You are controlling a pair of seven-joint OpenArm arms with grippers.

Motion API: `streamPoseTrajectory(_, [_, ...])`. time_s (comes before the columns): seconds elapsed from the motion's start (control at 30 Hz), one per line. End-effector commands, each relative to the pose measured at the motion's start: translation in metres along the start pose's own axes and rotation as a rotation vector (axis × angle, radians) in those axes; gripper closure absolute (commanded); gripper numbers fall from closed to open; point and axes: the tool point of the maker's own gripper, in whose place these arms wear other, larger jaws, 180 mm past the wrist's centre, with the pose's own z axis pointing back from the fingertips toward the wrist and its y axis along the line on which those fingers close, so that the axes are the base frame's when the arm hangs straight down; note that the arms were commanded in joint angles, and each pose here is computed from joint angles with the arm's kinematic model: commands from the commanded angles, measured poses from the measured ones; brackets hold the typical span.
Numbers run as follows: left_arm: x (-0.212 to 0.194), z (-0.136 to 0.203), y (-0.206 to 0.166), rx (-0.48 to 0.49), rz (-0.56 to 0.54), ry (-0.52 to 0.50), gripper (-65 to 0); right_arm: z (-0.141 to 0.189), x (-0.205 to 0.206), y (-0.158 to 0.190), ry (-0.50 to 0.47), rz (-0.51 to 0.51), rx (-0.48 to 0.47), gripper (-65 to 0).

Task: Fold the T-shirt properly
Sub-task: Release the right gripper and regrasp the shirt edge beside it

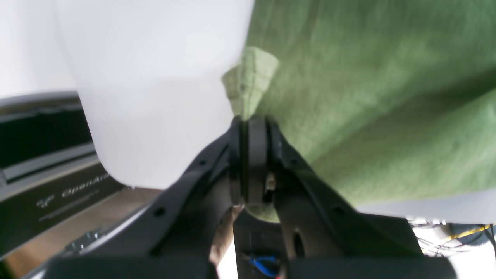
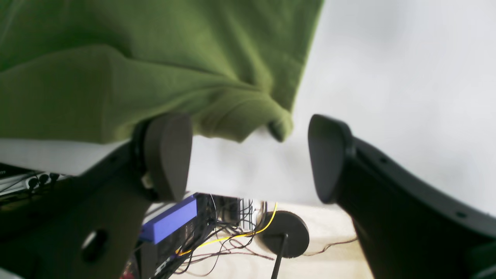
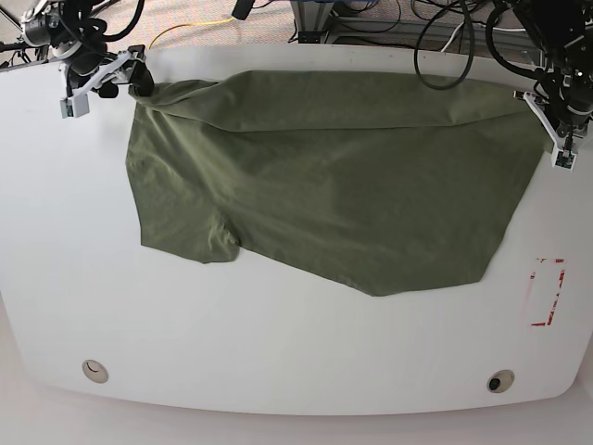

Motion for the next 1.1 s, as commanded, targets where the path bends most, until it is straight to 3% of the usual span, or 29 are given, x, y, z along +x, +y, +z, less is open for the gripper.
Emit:
streamPoseTrajectory(0.0, [0.004,0.004,0.006,0.020,-0.019,-0.026,0.0,0.015,0.016,-0.008,-0.064,-0.015,0.003,-43.9])
streamPoseTrajectory(0.27, [0.004,0.004,0.004,0.017,-0.017,-0.028,0.0,-0.015,0.027,-0.038,-0.083,-0.146,0.019,-43.8])
streamPoseTrajectory(0.43, [0.004,0.004,0.005,0.019,-0.017,-0.028,0.0,-0.034,0.036,-0.038,-0.103,-0.201,0.069,-43.8])
streamPoseTrajectory(0.9, [0.005,0.004,0.006,0.019,-0.018,-0.030,0.0,-0.079,0.076,0.007,-0.160,-0.155,0.230,-43.8])
streamPoseTrajectory(1.07, [0.005,0.004,0.006,0.020,-0.017,-0.029,0.0,-0.083,0.079,0.011,-0.168,-0.137,0.232,-43.8])
